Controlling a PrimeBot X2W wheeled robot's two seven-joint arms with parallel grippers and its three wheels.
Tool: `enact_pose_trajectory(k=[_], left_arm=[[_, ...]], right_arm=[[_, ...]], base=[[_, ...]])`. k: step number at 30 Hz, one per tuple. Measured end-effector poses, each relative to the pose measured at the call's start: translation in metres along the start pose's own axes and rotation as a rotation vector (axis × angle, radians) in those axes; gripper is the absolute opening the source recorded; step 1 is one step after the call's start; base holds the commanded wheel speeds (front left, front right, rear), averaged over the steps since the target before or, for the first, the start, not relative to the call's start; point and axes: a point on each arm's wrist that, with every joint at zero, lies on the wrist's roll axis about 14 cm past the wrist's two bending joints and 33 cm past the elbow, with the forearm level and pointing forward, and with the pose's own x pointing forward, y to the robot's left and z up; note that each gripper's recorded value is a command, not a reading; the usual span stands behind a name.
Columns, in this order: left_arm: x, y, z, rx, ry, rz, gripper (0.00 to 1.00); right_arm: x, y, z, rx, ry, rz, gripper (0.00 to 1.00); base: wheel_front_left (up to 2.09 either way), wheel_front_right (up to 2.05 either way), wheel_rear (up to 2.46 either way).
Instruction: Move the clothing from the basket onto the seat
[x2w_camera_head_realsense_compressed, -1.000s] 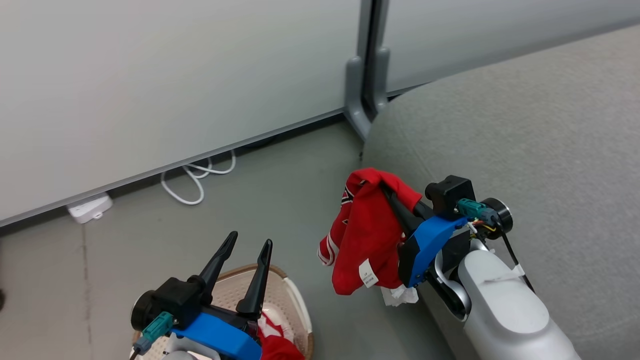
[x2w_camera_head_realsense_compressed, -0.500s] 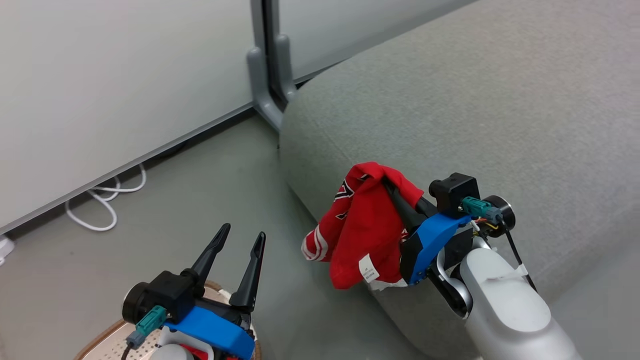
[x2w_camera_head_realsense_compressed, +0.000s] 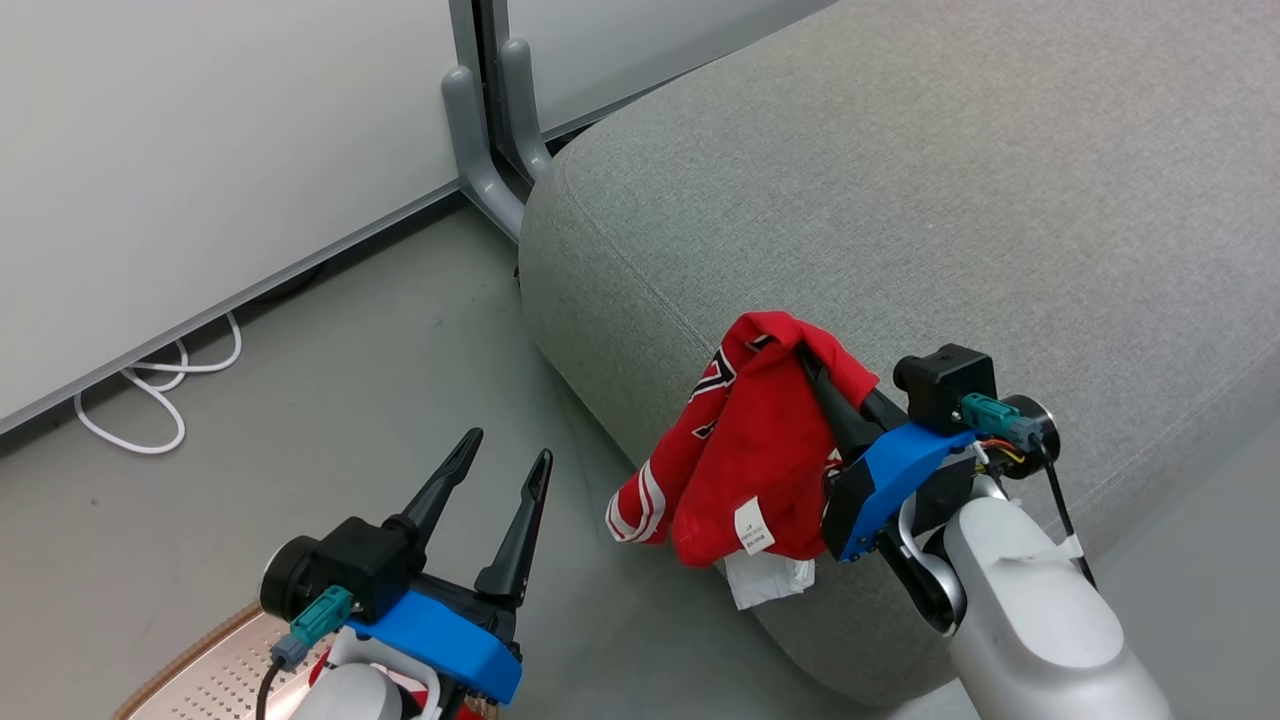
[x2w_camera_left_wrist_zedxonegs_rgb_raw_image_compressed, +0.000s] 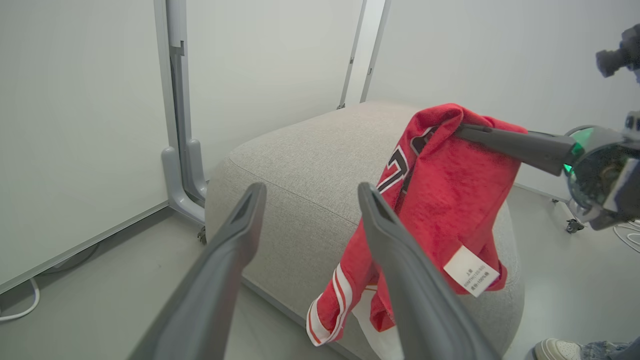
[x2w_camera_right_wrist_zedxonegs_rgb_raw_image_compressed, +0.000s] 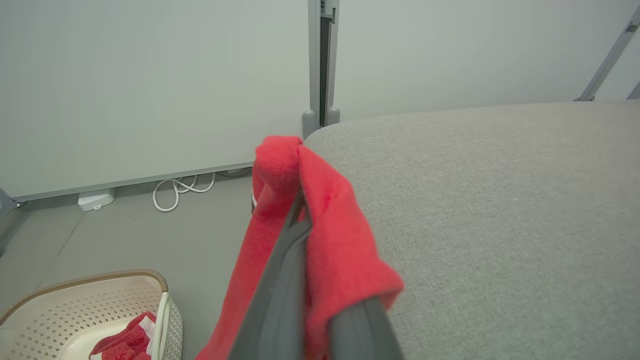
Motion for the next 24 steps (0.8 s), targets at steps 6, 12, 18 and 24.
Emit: enact_pose_trajectory(k=[6,12,18,24], left_arm=[[0.0,0.008,-0.003,-0.012,0.002,0.013,1.0],[0.005,0.022,-0.01,-0.009,0.006,0.018,1.0],[0.019,0.045,-0.016,0.005,-0.003,0.0,1.0],[0.028,0.075,-0.025,-0.009,-0.013,0.012,1.0]], right_arm=[[0.005,-0.004,0.001,0.018,0.001,-0.015,0.0],[0.034,-0.025,0.038,-0.003,-0.067,-0.06,0.0],[0.079,-0.068,0.105,-0.061,-0.188,-0.145,0.0],[0.116,-0.117,0.153,-0.135,-0.254,-0.254,0.0]], base=[[0.0,0.0,0.0],[0.0,0.0,0.0],[0.0,0.0,0.0],[0.0,0.0,0.0]])
